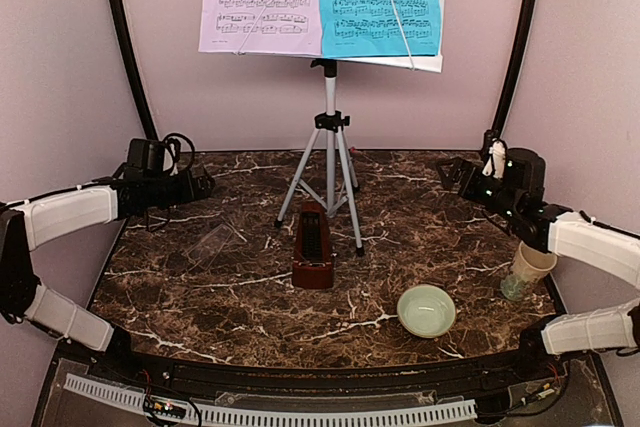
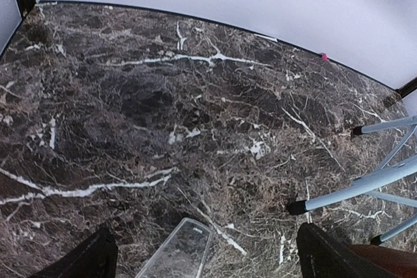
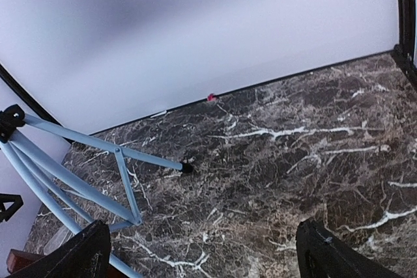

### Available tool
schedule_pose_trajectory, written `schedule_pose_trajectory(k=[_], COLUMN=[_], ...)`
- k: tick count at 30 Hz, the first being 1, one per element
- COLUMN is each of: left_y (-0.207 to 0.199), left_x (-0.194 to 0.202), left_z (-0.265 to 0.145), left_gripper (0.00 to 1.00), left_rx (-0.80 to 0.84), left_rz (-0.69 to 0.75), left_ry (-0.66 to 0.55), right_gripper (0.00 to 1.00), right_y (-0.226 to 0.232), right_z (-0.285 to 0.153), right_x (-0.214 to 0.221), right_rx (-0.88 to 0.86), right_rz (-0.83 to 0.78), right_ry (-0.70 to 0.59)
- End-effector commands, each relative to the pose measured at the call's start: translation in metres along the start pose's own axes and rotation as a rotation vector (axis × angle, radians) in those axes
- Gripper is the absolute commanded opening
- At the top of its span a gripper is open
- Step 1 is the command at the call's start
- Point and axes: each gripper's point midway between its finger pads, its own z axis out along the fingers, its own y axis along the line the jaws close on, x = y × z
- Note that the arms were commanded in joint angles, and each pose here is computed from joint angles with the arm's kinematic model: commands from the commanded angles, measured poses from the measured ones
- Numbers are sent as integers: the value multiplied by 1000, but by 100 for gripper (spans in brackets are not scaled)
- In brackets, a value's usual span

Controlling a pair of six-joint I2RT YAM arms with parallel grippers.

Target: Set up the instrument practice props

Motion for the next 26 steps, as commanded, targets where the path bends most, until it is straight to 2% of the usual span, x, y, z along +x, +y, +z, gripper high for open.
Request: schedule_pose_trajectory(k=[1,10,26], left_y=[10,19,22], left_x=[31,62,55], left_z=[4,11,11], left_gripper=[99,99,99], left_rx=[-11,-6,-41], left_rz=[-69,-109,-128], left_ry=[53,93,91], right_gripper=[100,100,100], right_y=[-8,-20,-22], right_z=[0,1,-2], right_x=[16,51,53], right_rx=[-38,-64,-65], right_rz=[57,105,105], right_ry=[22,31,29])
